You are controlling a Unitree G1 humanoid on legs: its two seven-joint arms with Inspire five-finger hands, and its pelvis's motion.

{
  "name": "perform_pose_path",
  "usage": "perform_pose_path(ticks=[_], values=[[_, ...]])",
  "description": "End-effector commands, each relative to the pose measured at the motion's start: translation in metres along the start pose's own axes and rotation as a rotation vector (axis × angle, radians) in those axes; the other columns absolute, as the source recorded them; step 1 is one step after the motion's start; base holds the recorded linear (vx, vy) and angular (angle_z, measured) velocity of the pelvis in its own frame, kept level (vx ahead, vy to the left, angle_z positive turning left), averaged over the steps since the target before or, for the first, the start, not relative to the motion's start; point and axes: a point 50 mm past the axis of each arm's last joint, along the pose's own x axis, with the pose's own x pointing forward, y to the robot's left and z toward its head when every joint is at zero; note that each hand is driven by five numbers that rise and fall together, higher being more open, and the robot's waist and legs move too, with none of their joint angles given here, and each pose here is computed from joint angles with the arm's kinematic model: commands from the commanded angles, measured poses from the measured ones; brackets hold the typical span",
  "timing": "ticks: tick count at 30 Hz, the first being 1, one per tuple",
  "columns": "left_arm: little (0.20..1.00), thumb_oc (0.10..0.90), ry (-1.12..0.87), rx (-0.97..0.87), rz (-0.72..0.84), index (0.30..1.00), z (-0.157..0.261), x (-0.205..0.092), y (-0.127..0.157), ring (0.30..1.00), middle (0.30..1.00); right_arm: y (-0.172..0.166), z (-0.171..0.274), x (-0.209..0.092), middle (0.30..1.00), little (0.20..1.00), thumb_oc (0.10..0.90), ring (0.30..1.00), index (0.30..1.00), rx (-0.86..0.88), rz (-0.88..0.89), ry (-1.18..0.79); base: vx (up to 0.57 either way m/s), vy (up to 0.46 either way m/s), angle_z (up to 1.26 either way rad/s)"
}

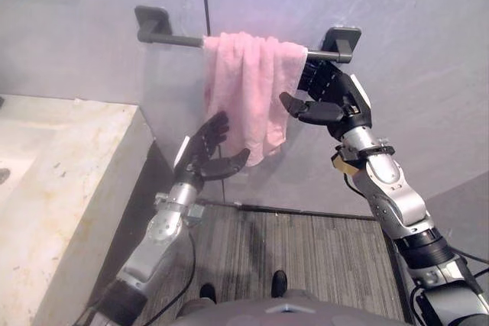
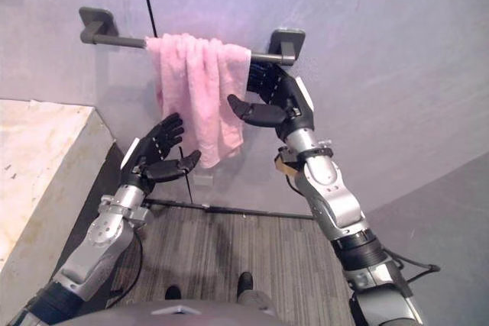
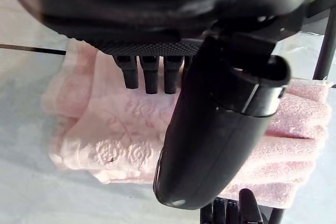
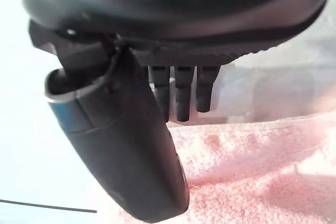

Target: Organize the bathroom.

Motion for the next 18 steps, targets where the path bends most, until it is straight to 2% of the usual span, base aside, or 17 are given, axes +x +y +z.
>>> perform_pose_path(ticks=[1, 9, 18], values=[[0.9, 0.8, -0.218, -0.045, -0.085, 0.9, 0.034, 0.015, -0.019, 0.9, 0.9, 0.002, 0.075, 0.037, 0.3, 0.3, 0.4, 0.3, 0.3, -0.018, 0.005, -0.356, 0.01, 0.028, 0.04], [0.9, 0.8, -0.23, -0.025, -0.038, 0.9, 0.035, 0.013, -0.014, 0.9, 0.9, -0.012, 0.07, 0.023, 0.3, 0.3, 0.4, 0.3, 0.3, -0.055, -0.054, -0.363, 0.01, 0.021, 0.01], [0.9, 0.8, -0.357, -0.022, 0.214, 0.9, 0.058, 0.018, 0.013, 0.9, 0.9, -0.017, 0.05, 0.005, 0.3, 0.3, 0.4, 0.3, 0.3, -0.065, -0.044, -0.297, 0.0, 0.016, -0.02]])
